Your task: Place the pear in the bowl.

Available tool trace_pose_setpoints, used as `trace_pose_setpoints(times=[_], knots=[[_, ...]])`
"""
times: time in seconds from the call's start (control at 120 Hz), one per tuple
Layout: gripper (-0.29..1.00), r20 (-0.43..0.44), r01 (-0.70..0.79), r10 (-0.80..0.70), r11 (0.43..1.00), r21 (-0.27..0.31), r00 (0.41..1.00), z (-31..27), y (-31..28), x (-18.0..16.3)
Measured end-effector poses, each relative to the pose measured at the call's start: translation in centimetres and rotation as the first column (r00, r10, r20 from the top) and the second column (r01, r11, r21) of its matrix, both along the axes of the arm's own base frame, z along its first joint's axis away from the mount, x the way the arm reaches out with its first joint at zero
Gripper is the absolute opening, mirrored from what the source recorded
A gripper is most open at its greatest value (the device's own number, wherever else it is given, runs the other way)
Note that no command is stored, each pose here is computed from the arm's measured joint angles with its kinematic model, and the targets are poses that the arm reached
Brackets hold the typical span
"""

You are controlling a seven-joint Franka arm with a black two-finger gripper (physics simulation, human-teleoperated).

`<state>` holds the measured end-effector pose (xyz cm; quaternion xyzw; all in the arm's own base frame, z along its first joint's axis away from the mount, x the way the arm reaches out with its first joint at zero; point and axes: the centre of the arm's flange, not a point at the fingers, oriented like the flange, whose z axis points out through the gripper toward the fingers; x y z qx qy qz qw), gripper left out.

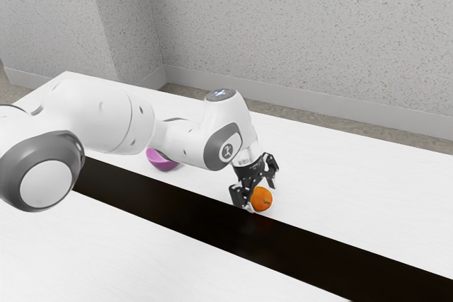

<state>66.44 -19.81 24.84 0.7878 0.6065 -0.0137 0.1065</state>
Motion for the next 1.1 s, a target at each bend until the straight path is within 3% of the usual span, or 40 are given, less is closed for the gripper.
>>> trace_pose_setpoints(times=[0.3, 0.733, 0.867, 1.1], knots=[[0.41, 0.013, -0.004, 0.004, 1.0, 0.001, 1.0, 0.5, 0.0, 0.1], [0.35, 0.067, -0.031, 0.03, 0.999, 0.013, 0.997, 3.9, 2.3, 1.1], [0.34, 0.094, -0.09, 0.087, 0.996, 0.026, 0.992, 7.1, 7.2, 0.5], [0.34, 0.098, -0.254, 0.251, 0.967, 0.018, 0.963, 11.5, 19.8, -3.8]])
